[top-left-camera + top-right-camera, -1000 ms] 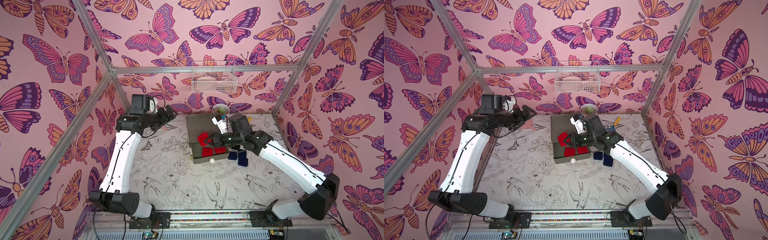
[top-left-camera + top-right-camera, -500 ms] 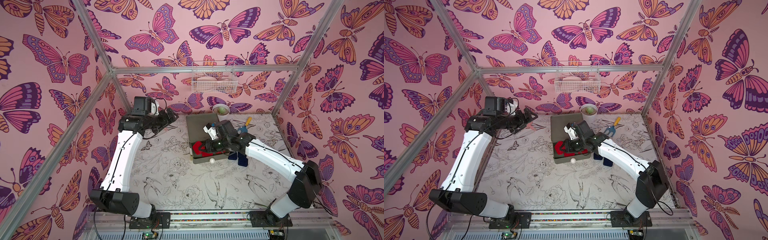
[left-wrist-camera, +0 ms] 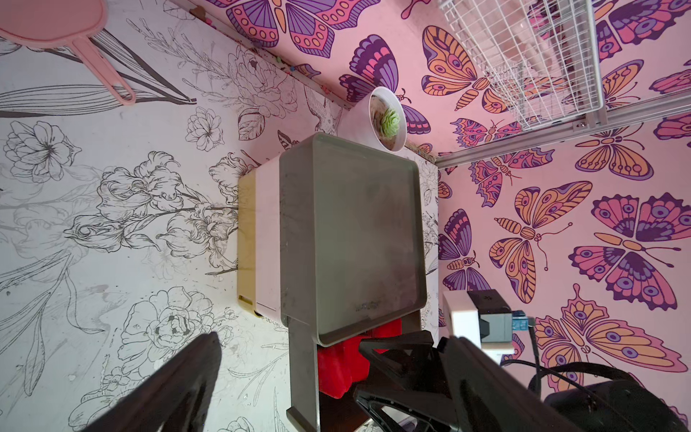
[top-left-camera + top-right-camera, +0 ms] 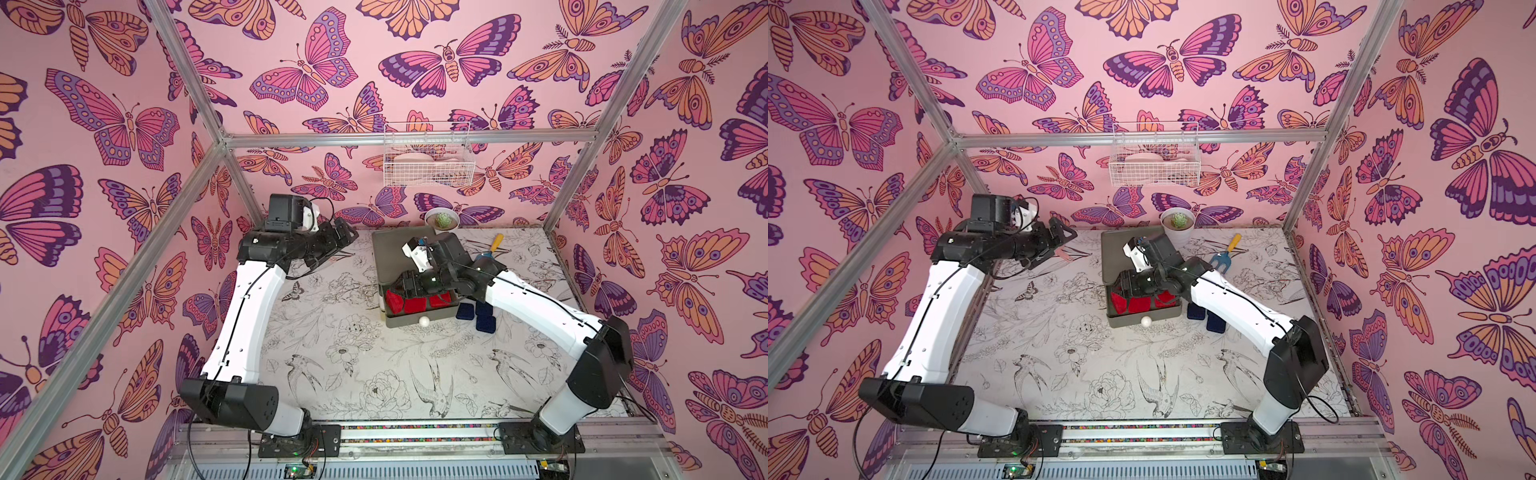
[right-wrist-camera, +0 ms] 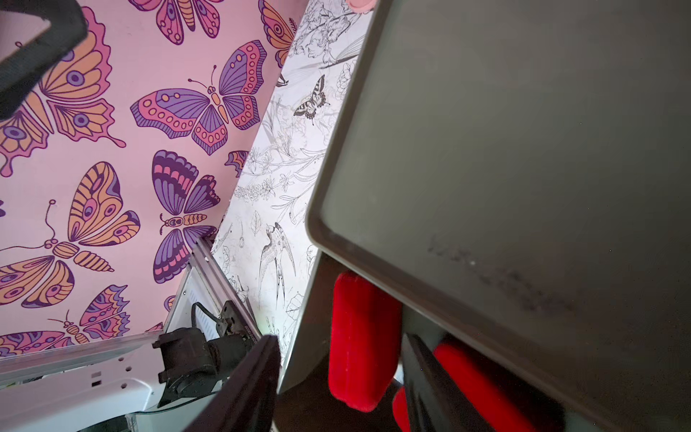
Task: Place the brooch boxes into the drawer by color
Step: Place the brooch box in the drawer, then adjust the brooch box in the drawer, then close the drawer in the storage box.
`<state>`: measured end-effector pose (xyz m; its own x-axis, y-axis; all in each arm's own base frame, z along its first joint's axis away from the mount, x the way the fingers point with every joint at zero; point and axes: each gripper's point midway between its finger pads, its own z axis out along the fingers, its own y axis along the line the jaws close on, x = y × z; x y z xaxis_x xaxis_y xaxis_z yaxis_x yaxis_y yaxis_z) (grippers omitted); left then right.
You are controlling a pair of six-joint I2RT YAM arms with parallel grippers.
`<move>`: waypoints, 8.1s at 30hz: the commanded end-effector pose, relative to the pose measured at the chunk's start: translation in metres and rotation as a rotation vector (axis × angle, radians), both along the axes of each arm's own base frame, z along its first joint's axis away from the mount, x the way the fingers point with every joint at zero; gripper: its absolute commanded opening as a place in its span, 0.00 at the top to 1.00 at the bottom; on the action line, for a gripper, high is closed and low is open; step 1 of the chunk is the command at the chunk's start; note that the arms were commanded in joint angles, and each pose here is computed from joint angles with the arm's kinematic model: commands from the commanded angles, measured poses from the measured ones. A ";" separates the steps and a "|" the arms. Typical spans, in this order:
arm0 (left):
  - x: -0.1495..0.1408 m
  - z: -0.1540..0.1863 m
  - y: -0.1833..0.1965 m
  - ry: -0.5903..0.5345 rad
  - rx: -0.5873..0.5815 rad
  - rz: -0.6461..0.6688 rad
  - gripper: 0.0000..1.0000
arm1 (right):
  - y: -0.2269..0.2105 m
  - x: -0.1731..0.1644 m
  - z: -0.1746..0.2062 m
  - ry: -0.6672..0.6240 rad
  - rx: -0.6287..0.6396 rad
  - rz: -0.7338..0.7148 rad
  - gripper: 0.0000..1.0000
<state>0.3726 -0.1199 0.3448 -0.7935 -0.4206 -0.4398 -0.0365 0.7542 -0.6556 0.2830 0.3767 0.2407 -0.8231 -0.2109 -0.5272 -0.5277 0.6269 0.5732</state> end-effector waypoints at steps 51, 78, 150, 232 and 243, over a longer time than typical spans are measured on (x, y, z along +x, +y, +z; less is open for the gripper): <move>-0.006 -0.007 0.001 0.003 0.009 -0.020 0.00 | -0.025 -0.001 0.018 -0.140 -0.168 0.028 0.85; -0.005 -0.014 0.001 0.019 0.011 -0.024 0.00 | -0.009 0.003 -0.043 -0.024 -0.327 0.067 1.00; -0.003 -0.039 0.006 0.063 0.057 -0.015 0.00 | -0.092 -0.086 -0.031 0.033 -0.182 -0.008 0.56; -0.009 -0.058 0.016 0.102 0.075 0.010 0.00 | -0.077 -0.018 -0.028 -0.177 0.120 -0.218 0.46; -0.003 -0.060 0.014 0.101 0.063 0.006 0.00 | -0.121 0.018 -0.018 0.281 0.784 -0.413 0.32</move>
<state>0.3669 -0.1057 0.2870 -0.8311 -0.3983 -0.3881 -0.1060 0.7986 -0.5925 0.3028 0.2335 0.1659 -0.8301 0.4767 -0.2894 -0.0953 0.3901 0.9159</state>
